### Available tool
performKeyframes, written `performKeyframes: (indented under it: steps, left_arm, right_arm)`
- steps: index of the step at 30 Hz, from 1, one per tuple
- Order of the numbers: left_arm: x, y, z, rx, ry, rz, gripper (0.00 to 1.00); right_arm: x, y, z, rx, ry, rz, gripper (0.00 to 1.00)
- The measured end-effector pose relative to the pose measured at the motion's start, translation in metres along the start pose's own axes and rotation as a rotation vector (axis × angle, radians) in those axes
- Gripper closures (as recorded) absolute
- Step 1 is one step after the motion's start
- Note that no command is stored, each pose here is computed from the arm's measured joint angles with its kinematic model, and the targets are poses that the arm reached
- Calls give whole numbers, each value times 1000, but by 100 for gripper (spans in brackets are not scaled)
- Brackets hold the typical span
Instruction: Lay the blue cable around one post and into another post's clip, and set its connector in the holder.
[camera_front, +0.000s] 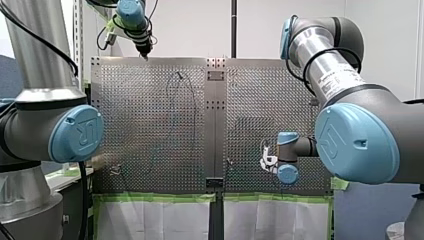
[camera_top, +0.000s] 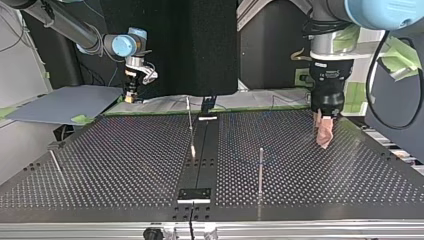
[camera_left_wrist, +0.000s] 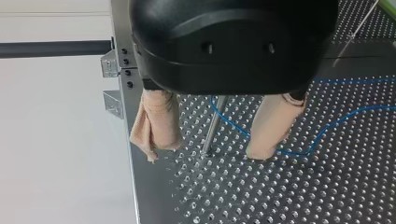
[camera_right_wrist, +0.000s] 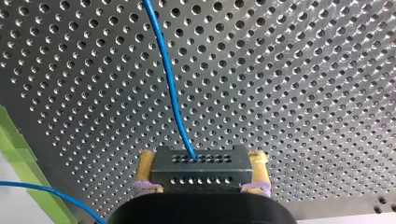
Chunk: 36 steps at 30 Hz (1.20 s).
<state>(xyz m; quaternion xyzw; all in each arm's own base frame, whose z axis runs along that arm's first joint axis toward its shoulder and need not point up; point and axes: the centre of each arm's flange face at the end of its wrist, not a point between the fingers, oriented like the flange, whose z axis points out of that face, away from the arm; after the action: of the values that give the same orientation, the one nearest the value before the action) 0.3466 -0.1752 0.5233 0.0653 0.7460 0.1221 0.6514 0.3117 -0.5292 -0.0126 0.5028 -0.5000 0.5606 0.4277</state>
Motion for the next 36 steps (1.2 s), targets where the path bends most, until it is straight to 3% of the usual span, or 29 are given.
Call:
performKeyframes:
  steps: [16, 20, 29, 36]
  left_arm:
    - [-1, 0, -1, 2, -4, 0, 0]
    - [4, -3, -1, 21, 0, -8, 0]
    - [43, -36, 10, 140, 19, -50, 0]
    - [88, -83, 17, 282, 69, -97, 0]
  right_arm:
    - [0, 0, 0, 1, 0, 0, 100]
    - [0, 0, 0, 1, 0, 0, 100]
    - [0, -1, -1, 2, -1, -3, 100]
    - [0, -1, -1, 2, -2, -4, 100]
